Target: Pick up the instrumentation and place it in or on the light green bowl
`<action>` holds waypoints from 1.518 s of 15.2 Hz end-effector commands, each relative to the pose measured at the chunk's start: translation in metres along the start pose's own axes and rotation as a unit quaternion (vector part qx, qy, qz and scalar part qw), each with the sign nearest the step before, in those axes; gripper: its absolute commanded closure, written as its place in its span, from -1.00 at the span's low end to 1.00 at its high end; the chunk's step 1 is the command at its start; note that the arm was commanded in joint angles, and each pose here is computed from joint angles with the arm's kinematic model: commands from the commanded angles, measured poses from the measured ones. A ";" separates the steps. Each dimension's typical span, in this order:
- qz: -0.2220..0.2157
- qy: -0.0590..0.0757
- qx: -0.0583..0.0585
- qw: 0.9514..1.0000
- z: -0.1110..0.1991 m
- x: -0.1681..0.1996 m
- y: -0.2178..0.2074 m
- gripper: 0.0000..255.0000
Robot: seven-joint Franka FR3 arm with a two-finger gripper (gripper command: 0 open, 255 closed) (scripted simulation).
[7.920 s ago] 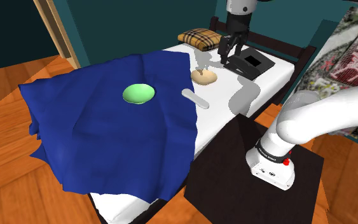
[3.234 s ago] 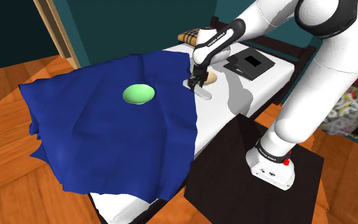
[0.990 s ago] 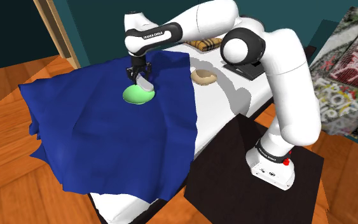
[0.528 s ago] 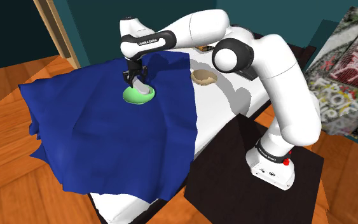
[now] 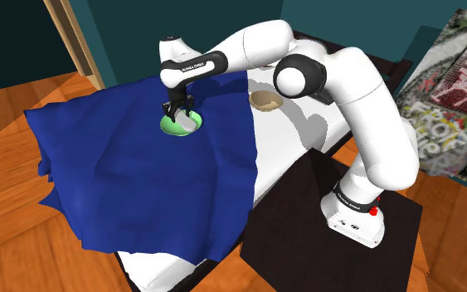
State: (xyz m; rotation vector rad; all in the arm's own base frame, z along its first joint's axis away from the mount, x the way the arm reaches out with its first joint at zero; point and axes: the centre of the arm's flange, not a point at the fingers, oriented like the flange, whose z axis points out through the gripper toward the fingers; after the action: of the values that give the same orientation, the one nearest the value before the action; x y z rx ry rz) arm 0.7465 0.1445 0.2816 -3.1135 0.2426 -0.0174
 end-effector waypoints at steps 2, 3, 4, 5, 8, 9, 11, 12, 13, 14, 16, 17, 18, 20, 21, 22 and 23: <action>0.000 0.000 0.000 1.000 0.005 0.000 0.000 1.00; 0.000 0.000 0.000 1.000 0.005 0.000 0.000 1.00; 0.000 0.000 0.000 1.000 0.005 0.000 0.000 1.00; 0.000 0.000 0.000 1.000 0.005 0.000 0.000 1.00; 0.000 0.000 0.000 1.000 0.005 0.000 0.000 1.00; 0.000 0.000 0.000 1.000 0.005 0.000 0.000 -1.00; 0.000 0.000 0.000 1.000 0.005 0.000 -0.001 -1.00; 0.000 0.000 0.000 1.000 0.005 0.000 -0.001 -1.00; 0.000 0.000 0.000 1.000 0.005 0.000 -0.001 -1.00; 0.000 0.001 0.000 1.000 0.005 0.000 -0.001 -1.00; 0.000 0.000 0.000 1.000 -0.022 0.000 0.000 -1.00; 0.000 0.000 0.000 1.000 -0.035 0.000 0.000 -1.00; 0.000 0.000 0.000 1.000 -0.045 0.000 0.000 -1.00; 0.000 0.000 0.000 1.000 -0.045 0.000 0.000 -1.00; 0.000 0.000 0.000 1.000 -0.045 0.000 0.000 -1.00; 0.000 0.000 0.000 1.000 -0.045 0.000 0.000 -1.00; 0.000 0.000 0.000 1.000 -0.045 0.000 0.000 -1.00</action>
State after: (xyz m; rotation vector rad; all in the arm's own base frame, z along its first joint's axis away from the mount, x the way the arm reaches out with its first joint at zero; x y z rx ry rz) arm 0.7460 0.1443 0.3266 -3.1132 0.2427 -0.0194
